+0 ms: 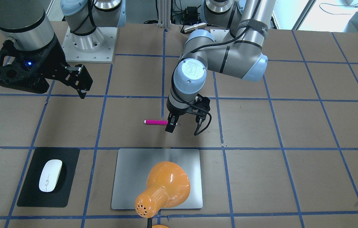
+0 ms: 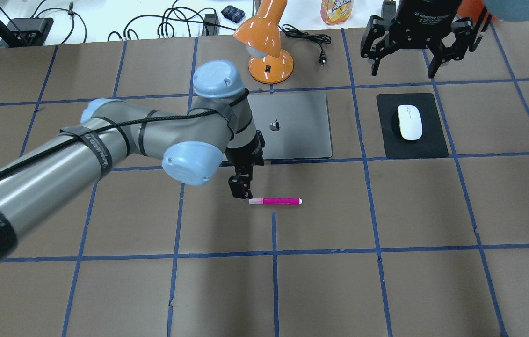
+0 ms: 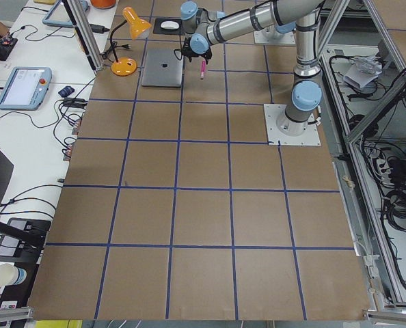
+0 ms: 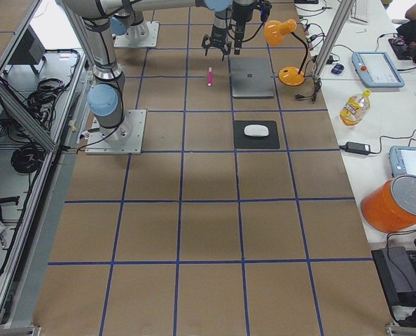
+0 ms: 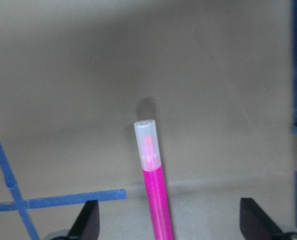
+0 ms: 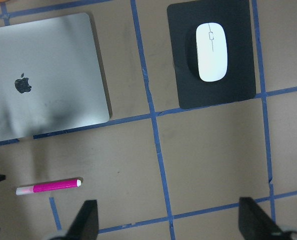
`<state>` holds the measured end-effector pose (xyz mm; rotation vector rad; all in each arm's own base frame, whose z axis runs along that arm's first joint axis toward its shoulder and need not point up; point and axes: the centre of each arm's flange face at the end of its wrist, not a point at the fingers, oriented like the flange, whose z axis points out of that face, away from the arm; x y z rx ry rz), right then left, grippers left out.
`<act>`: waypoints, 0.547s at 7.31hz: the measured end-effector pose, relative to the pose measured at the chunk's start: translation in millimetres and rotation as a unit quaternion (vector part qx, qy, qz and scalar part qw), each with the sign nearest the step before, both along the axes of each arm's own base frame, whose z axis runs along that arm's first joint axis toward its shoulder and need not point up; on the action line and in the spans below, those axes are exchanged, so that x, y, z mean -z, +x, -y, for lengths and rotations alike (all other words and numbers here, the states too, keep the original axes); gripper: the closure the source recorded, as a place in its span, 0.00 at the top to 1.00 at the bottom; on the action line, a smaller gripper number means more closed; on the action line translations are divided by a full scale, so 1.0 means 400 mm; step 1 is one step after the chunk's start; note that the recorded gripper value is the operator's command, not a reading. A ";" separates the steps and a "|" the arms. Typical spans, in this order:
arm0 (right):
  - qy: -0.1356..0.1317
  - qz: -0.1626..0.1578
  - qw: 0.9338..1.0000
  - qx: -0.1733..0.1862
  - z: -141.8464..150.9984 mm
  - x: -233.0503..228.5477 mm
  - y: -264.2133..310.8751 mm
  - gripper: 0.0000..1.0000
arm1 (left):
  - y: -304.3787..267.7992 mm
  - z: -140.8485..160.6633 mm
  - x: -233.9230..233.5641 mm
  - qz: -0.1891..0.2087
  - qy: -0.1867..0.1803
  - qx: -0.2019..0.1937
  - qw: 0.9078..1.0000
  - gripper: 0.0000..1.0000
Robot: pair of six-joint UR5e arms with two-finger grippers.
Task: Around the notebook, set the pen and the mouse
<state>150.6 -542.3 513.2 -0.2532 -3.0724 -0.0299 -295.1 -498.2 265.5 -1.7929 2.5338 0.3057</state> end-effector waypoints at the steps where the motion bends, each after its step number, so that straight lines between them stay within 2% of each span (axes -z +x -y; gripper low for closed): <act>1: 0.013 0.000 1.000 0.001 -0.008 0.002 0.001 1.00 | 0.093 0.020 -0.083 0.004 0.010 0.041 0.999 1.00; 3: 0.024 0.003 1.000 0.015 -0.017 0.011 0.004 1.00 | 0.295 0.038 -0.227 -0.014 0.018 0.129 0.991 1.00; 4: 0.025 0.002 0.999 0.027 -0.023 0.009 0.004 1.00 | 0.376 0.029 -0.286 -0.013 0.009 0.183 0.983 1.00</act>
